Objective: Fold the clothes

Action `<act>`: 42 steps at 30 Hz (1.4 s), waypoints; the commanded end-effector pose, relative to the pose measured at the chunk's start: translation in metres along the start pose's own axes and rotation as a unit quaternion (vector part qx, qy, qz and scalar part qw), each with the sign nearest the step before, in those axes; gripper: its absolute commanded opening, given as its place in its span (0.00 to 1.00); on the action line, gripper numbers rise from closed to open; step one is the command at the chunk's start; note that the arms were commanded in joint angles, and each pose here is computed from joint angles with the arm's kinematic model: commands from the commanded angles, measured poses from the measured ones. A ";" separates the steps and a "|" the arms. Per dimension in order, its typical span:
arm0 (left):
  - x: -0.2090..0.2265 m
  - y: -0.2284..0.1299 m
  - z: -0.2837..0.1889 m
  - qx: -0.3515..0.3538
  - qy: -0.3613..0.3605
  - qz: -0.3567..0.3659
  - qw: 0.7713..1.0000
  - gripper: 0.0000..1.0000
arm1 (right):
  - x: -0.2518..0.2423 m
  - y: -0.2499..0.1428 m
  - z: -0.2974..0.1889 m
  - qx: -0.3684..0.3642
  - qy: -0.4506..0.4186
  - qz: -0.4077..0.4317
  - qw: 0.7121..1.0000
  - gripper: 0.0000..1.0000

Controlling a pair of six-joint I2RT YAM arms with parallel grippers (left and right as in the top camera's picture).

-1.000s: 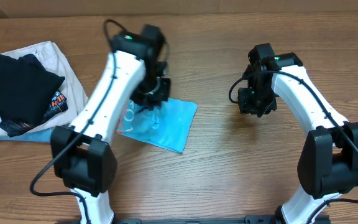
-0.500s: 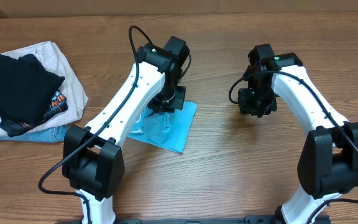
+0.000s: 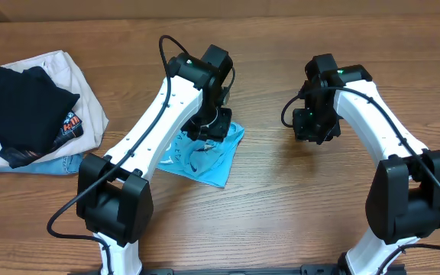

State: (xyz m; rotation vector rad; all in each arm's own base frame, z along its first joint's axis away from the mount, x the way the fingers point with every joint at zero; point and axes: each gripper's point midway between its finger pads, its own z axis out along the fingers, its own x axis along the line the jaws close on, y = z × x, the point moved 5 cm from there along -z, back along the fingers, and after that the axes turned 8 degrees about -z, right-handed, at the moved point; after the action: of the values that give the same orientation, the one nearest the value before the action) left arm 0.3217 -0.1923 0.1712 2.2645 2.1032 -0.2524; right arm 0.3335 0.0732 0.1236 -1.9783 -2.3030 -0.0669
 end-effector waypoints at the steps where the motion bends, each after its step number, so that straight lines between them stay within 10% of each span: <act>1: 0.015 0.003 -0.003 -0.016 0.045 0.013 0.999 0.36 | 0.002 0.005 -0.006 -0.011 0.001 -0.001 1.000 0.36; 9: 0.075 0.043 -0.015 -0.091 0.094 -0.076 0.988 0.52 | 0.079 -0.011 -0.008 0.014 0.158 -0.110 0.981 0.40; 23: 0.155 0.079 -0.023 -0.152 0.072 -0.147 0.975 0.58 | 0.187 -0.015 0.010 -0.083 0.029 -0.320 0.943 0.59; 34: 0.169 0.077 0.072 -0.035 0.087 -0.140 0.986 0.59 | 0.242 -0.020 0.010 -0.151 0.032 -0.373 0.915 0.74; 39: 0.170 0.074 0.091 -0.007 0.088 -0.141 0.986 0.58 | 0.242 -0.016 0.050 -0.117 0.024 -0.373 0.920 0.73; 42: 0.170 0.072 0.091 -0.002 0.089 -0.141 0.986 0.59 | 0.240 -0.018 0.070 -0.090 0.019 -0.372 0.924 0.51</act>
State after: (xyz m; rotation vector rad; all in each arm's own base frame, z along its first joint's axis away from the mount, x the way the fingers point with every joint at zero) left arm 0.4026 -0.0422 0.0613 2.0011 2.5103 0.0024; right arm 0.2776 0.3101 0.0808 -1.0228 -2.9544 -0.3777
